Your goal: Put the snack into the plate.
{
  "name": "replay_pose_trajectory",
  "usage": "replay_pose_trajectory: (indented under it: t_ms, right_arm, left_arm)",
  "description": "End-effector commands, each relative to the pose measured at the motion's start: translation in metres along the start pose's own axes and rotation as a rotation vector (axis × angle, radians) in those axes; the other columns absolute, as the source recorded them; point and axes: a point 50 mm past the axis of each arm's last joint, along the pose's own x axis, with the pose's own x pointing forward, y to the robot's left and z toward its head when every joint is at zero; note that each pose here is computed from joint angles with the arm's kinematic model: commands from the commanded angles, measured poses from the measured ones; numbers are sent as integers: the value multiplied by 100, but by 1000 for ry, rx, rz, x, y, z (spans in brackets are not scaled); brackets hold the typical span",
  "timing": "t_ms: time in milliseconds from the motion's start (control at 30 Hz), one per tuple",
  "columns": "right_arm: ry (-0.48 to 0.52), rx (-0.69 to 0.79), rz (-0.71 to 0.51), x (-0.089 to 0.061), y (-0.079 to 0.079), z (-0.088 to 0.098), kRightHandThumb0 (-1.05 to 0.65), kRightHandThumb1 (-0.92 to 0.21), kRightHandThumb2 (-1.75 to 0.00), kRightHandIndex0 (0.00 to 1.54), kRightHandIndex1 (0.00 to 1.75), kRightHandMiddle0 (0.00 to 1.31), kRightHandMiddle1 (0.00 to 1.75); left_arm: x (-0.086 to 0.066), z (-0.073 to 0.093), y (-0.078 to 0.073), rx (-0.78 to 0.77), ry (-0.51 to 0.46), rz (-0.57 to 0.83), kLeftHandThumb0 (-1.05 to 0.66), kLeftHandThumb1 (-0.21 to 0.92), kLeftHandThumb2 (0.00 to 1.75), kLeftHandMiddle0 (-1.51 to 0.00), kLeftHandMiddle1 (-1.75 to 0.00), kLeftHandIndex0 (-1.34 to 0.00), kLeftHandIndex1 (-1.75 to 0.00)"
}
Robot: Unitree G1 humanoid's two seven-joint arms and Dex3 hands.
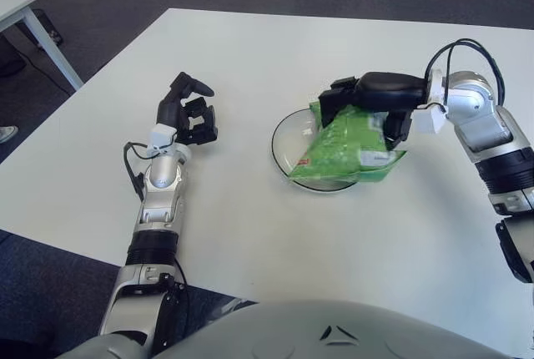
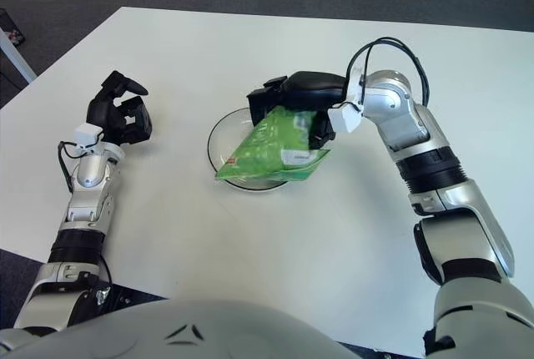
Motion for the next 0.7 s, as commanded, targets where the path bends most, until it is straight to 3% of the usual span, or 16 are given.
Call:
replay_pose_trajectory:
  t_ms: [0, 300, 667]
  right_arm:
    - [-26, -83, 108, -4, 0, -3, -77, -45, -76, 0, 12, 0, 61]
    - [-35, -135, 229, -8, -2, -7, -85, -54, -60, 0, 0, 0, 39]
    - [-25, -114, 330, -14, -10, -10, -81, -51, -59, 0, 0, 0, 46]
  left_arm:
    - [-71, -61, -9, -52, 330, 46, -44, 44, 117, -110, -175, -52, -175]
    - [-71, -60, -10, -43, 320, 55, -44, 44, 116, -110, -175, -52, -175]
    - [-71, -60, -11, -25, 317, 60, -45, 43, 117, -110, -175, -52, -175]
